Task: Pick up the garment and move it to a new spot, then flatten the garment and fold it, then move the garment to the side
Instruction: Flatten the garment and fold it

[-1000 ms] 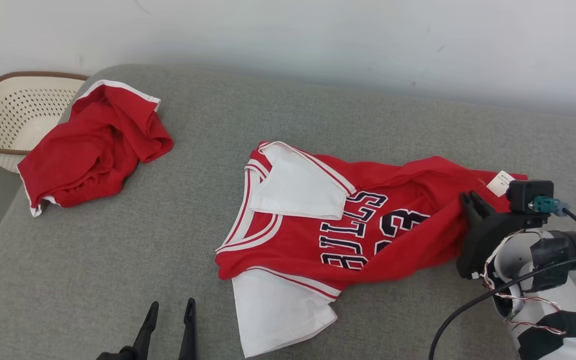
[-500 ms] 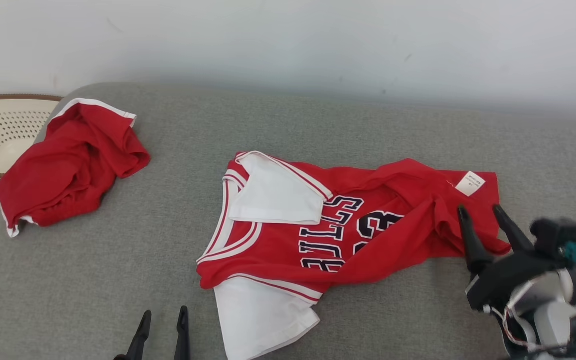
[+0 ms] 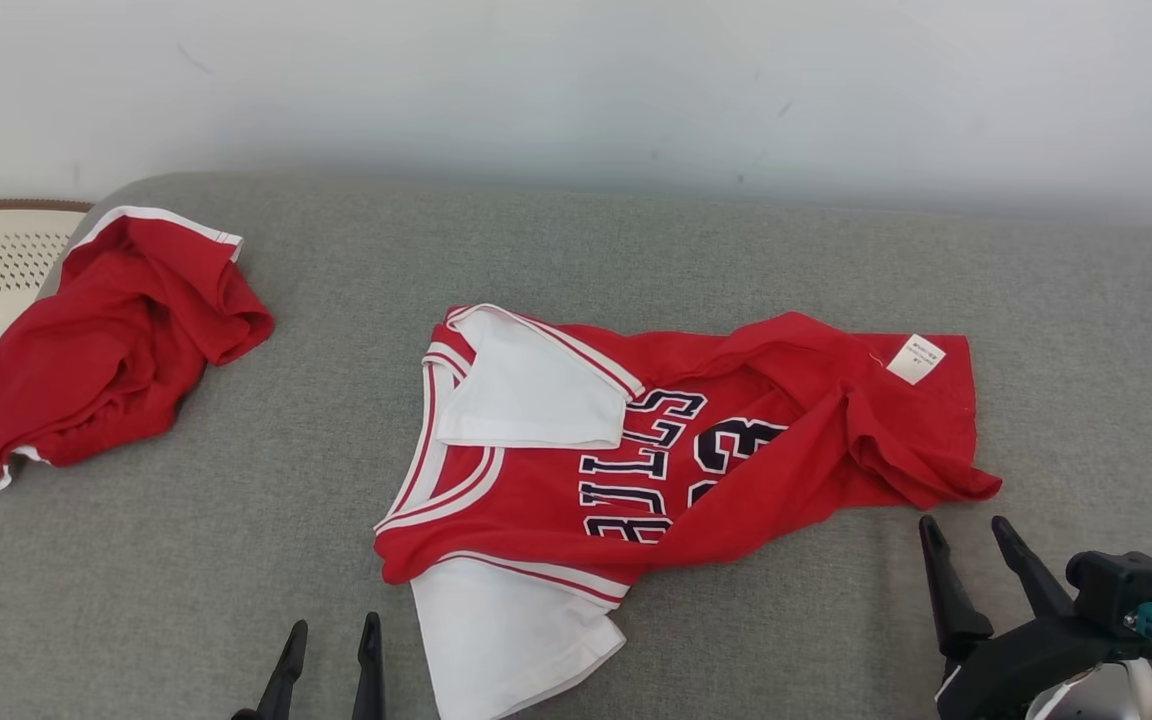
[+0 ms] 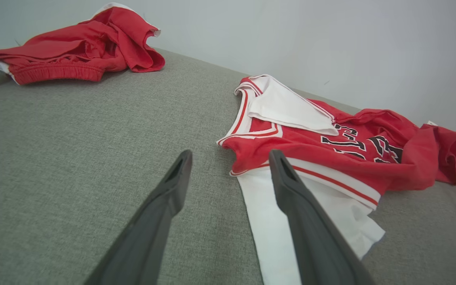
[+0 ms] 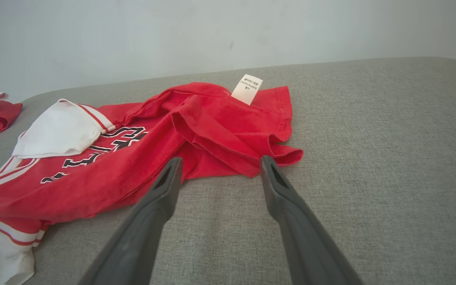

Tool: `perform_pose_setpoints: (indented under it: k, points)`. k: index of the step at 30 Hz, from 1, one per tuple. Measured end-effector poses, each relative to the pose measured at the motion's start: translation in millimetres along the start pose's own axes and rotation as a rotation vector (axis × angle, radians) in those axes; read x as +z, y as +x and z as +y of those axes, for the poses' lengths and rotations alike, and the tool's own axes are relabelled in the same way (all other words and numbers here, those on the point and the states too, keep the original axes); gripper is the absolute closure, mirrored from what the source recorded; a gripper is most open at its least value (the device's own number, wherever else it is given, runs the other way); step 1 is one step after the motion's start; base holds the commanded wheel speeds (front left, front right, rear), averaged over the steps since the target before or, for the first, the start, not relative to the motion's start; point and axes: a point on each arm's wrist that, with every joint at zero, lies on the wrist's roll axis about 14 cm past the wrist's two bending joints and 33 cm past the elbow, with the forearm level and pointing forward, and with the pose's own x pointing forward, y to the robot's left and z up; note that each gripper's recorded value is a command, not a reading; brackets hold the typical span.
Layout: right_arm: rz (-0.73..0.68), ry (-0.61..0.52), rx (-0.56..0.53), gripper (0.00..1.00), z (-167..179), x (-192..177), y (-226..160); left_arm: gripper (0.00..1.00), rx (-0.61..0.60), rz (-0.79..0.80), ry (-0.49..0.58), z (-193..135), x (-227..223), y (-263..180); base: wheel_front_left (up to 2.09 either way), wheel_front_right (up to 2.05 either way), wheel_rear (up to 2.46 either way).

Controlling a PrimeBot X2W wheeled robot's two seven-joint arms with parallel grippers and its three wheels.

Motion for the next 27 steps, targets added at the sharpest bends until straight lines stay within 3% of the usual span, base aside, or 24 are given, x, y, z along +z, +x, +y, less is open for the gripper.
perform_pose_setpoints:
  k: [17, 27]
  points:
    - [0.018, 0.018, 0.061, 0.0, 26, -14, 49, 0.0, 0.054, 0.004, 0.013, 19, 0, -10, 0.0, 0.0, 0.0]
    - [0.034, -0.056, 0.061, 0.0, 19, -17, 85, 0.0, 0.08, 0.011, 0.024, 28, -2, -8, 0.0, 0.0, 0.0]
